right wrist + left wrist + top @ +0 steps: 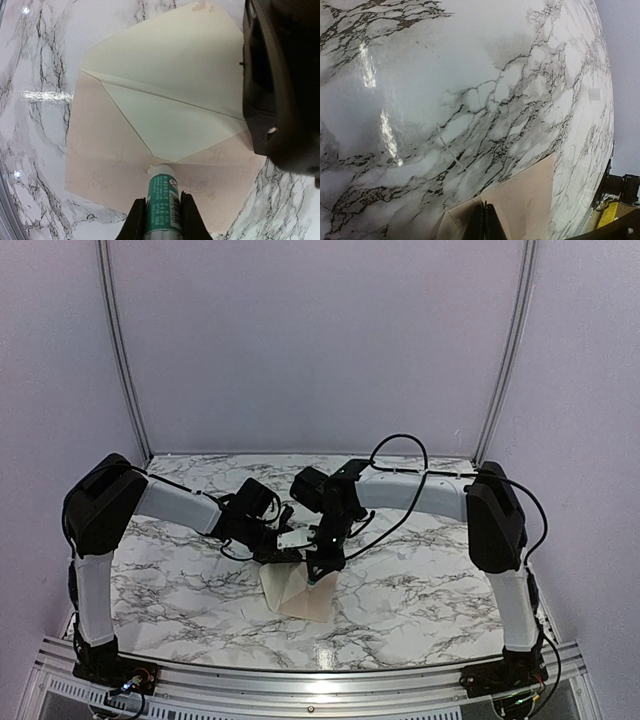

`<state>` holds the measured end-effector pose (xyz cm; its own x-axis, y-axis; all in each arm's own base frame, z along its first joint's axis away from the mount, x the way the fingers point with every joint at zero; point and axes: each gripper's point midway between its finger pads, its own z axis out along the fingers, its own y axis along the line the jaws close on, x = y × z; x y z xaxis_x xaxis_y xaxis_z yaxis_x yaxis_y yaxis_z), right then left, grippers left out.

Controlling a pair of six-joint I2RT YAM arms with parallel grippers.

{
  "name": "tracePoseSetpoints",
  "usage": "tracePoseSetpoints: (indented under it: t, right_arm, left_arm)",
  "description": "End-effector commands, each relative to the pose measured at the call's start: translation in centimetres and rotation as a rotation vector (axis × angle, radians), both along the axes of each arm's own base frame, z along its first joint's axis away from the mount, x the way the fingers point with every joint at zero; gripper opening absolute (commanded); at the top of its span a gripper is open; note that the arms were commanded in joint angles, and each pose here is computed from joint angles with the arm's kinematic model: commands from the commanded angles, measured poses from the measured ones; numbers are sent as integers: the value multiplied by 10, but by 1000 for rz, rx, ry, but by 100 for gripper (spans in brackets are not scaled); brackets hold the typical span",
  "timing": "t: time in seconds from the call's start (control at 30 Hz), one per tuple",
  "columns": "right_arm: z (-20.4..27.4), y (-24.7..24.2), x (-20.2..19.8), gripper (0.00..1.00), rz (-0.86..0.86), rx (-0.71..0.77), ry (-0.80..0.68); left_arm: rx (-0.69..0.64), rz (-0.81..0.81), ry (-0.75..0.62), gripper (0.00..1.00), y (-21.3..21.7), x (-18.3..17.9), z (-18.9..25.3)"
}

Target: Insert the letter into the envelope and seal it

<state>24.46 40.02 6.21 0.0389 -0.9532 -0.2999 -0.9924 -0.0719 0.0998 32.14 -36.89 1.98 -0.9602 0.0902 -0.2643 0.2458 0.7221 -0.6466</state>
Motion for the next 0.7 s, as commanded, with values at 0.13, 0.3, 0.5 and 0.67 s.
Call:
tracePoseSetpoints:
  t: [0.13,0.3,0.5,0.67]
  right_arm:
    - [-14,1,-6,0,5,-21,7]
    - [-14,3,-20,0,32,-18,46]
    - [-15,1,-31,0,47,-28,82]
    - [-17,0,-37,0,62,-36,101]
  left_arm:
    - [54,-1,19,0,6,-1,-17]
    - [79,2,33,0,11,-4,-22]
    - [88,0,36,0,13,-6,-24]
    - [92,0,37,0,13,-6,-24]
